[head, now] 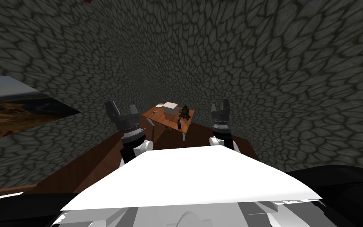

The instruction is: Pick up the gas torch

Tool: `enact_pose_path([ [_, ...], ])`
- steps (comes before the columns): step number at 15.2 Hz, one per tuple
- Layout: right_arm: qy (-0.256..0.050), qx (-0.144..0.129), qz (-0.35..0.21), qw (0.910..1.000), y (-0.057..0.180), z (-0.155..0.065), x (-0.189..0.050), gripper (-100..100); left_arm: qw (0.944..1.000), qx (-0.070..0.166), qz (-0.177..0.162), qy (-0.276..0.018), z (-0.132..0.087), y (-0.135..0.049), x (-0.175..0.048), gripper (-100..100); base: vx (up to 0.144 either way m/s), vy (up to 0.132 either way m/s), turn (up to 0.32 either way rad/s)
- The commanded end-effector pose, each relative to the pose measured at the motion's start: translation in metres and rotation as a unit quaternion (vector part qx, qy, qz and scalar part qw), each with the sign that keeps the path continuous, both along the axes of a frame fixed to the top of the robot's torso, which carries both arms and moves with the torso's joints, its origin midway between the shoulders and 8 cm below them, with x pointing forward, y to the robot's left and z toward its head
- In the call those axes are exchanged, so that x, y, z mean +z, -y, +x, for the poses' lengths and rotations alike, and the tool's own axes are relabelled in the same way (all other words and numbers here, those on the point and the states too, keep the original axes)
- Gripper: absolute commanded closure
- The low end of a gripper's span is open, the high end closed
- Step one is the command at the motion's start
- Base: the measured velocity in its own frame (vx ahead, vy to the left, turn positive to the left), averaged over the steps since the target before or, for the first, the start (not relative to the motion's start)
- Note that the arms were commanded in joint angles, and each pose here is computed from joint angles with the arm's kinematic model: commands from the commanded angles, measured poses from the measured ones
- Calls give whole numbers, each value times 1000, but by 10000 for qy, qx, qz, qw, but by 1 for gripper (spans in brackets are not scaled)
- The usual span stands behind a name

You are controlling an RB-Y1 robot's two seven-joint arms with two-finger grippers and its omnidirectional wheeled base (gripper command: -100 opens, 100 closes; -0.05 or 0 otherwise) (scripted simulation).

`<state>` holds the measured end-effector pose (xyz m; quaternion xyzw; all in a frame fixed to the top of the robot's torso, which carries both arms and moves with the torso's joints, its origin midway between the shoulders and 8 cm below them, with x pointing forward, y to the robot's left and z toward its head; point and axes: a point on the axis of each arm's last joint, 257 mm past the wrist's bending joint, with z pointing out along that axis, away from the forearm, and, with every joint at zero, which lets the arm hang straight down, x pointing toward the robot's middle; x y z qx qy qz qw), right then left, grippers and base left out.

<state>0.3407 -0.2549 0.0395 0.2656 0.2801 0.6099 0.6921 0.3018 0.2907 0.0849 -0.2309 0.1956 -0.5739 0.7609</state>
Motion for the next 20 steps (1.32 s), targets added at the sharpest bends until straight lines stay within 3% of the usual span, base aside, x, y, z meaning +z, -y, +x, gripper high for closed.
enact_pose_path([
  [1,-105,57,-135,9998,-2,3,-9,-100,10000,0,0,0,0,0,0,0,-16,19,-5],
  [8,-802,94,-566,9951,4,23,-75,-100,10000,-1,-2,1,0,0,0,0,-51,142,-24],
  [20,-1860,-220,-983,9774,38,34,-186,-100,10000,-1,-2,1,0,0,0,0,-35,156,-14],
])
